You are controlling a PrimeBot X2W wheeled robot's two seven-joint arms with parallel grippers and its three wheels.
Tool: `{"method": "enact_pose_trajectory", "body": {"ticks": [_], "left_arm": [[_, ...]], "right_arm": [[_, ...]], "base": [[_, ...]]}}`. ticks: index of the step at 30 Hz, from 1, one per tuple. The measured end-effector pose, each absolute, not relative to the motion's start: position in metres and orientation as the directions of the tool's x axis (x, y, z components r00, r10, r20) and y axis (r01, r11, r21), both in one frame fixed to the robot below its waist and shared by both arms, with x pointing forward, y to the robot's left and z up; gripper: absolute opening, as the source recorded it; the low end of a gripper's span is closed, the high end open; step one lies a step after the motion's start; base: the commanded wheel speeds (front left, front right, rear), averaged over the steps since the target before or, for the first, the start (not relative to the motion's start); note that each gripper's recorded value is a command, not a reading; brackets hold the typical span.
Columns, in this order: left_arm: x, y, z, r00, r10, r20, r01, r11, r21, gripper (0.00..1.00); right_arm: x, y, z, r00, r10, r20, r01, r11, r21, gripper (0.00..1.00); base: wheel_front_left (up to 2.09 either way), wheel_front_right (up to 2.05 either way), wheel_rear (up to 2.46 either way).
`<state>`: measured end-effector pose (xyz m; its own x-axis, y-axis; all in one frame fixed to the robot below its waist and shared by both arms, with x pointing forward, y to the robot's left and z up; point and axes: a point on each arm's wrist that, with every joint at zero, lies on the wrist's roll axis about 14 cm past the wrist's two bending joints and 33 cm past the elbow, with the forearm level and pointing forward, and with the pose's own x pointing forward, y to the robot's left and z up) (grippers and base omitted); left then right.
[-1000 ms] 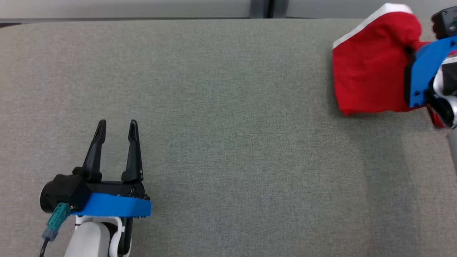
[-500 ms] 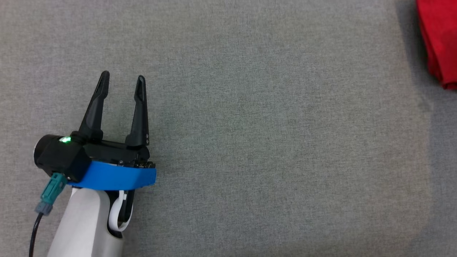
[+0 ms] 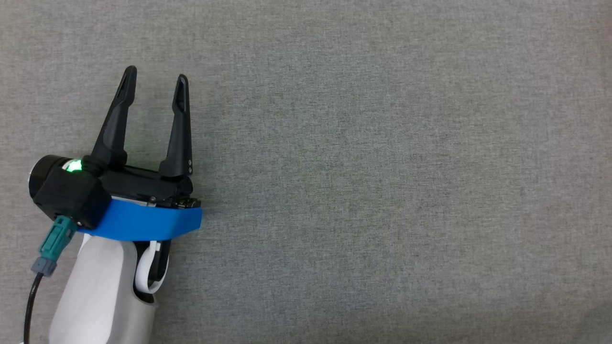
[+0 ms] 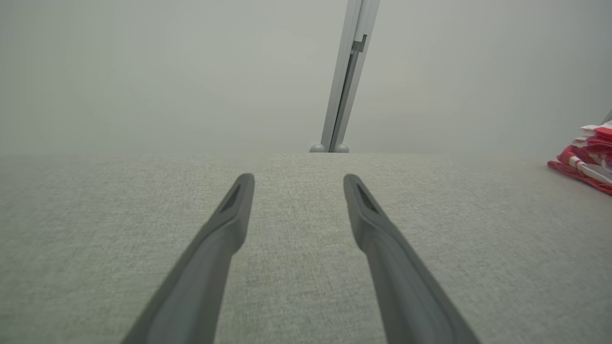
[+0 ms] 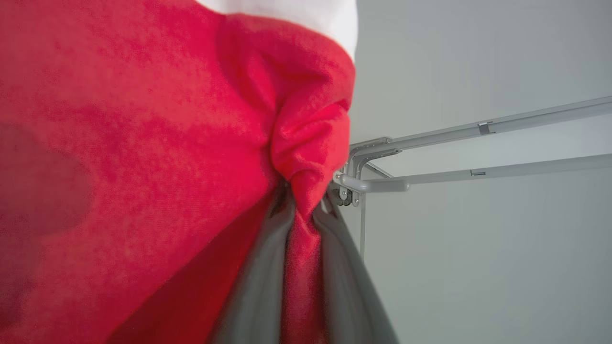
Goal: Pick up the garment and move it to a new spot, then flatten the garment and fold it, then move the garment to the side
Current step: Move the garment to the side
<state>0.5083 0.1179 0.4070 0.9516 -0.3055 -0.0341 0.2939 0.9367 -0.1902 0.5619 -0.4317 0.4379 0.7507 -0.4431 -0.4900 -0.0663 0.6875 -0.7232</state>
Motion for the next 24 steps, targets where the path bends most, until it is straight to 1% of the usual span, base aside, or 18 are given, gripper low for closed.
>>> {"method": "enact_pose_trajectory", "body": {"ticks": [1, 2, 7, 10, 14, 16, 19, 21, 24], "left_arm": [[0.508, 0.12, 0.407, 0.953, -0.302, -0.035, 0.29, 0.938, -0.188, 1.0], [0.508, 0.121, 0.408, 0.954, -0.298, -0.035, 0.287, 0.94, -0.185, 1.0], [0.505, 0.125, 0.416, 0.957, -0.288, -0.027, 0.279, 0.944, -0.175, 1.0], [0.501, 0.128, 0.425, 0.96, -0.278, -0.016, 0.271, 0.947, -0.169, 1.0], [0.491, 0.133, 0.442, 0.965, -0.262, 0.002, 0.258, 0.952, -0.162, 1.0], [0.484, 0.137, 0.451, 0.968, -0.25, 0.01, 0.249, 0.956, -0.157, 1.0], [0.47, 0.145, 0.465, 0.974, -0.226, 0.024, 0.227, 0.962, -0.151, 1.0], [0.46, 0.152, 0.474, 0.978, -0.207, 0.036, 0.21, 0.967, -0.145, 1.0], [0.441, 0.159, 0.481, 0.983, -0.18, 0.039, 0.183, 0.972, -0.148, 1.0]], "right_arm": [[0.563, -0.433, 0.44, 0.756, -0.448, -0.476, -0.06, 0.678, -0.733, 0.96], [0.563, -0.434, 0.442, 0.76, -0.453, -0.466, -0.055, 0.67, -0.741, 1.0], [0.568, -0.425, 0.459, 0.822, -0.424, -0.379, -0.004, 0.662, -0.749, 1.0], [0.57, -0.406, 0.467, 0.867, -0.369, -0.334, 0.022, 0.698, -0.716, 1.0], [0.565, -0.364, 0.468, 0.915, -0.276, -0.293, 0.043, 0.79, -0.611, 1.0], [0.558, -0.34, 0.469, 0.938, -0.221, -0.269, 0.034, 0.827, -0.561, 1.0], [0.544, -0.304, 0.478, 0.967, -0.139, -0.212, 0.023, 0.882, -0.47, 1.0], [0.531, -0.285, 0.488, 0.982, -0.102, -0.161, 0.033, 0.922, -0.385, 1.0], [0.508, -0.262, 0.5, 0.993, -0.053, -0.103, 0.019, 0.951, -0.308, 1.0]], "base": [[0.0, 0.0, 0.0], [0.0, 0.0, 0.0], [0.0, 0.0, 0.0], [0.0, 0.0, 0.0], [0.0, 0.0, 0.0], [0.0, 0.0, 0.0], [0.0, 0.0, 0.0], [0.0, 0.0, 0.0], [0.0, 0.0, 0.0]]}}
